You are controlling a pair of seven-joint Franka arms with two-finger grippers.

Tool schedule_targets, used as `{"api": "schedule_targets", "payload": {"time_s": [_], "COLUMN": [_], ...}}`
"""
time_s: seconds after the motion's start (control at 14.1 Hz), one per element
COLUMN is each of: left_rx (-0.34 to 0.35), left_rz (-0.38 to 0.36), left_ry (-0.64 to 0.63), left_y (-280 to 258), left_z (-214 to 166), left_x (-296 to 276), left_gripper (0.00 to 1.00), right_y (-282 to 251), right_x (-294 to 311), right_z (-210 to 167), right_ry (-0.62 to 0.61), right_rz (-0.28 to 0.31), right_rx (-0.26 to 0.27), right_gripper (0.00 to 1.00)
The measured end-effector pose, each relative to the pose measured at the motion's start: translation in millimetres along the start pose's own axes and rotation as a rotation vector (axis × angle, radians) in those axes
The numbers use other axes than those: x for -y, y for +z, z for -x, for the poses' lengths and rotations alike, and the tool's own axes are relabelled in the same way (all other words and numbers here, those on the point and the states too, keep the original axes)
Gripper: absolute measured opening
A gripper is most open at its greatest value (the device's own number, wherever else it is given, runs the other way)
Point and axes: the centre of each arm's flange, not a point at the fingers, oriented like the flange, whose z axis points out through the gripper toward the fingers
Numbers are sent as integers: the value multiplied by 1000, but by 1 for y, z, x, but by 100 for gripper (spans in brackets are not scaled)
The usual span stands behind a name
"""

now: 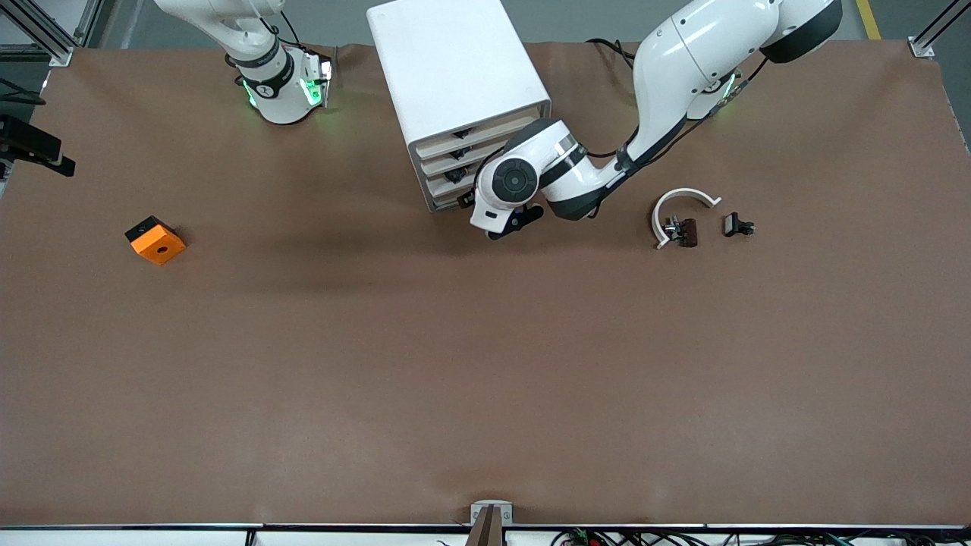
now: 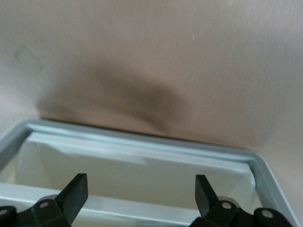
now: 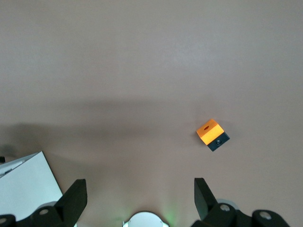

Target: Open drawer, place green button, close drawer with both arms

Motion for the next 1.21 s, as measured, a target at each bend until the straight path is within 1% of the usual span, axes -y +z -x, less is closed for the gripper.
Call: {"api": "schedule_targets", "payload": {"time_s": [0.07,0.28,0.5,0.71,0.78,1.07,1.21], "left_rx": [8,29,39,41,27,-80,-139], "left_rz": [0,-6,-6,25,40,82,91], "left_ry": [6,-4,-3,-12,-20,-57,-75], "left_y": [1,1,0,-14,-22,-59,-84], "left_z": [4,0,-1,-5,-15,-79,-111], "left_x": [-1,-1,-3,-10,-11,-3,10], "left_gripper": [100,100,100,100,100,100,100], "right_y": [1,4,12,15,14,14,14], "right_x": [-1,-4,-5,-5,-5,-5,-6], "right_z": [9,31,39,40,40,40,40], "right_ry": [1,6,6,7,7,5,6], "right_rz": [-3,-11,-14,-15,-15,-14,0], "right_rx": [-13,-34,-47,-49,-51,-55,-54], "right_gripper": [100,100,100,100,100,100,100]}}
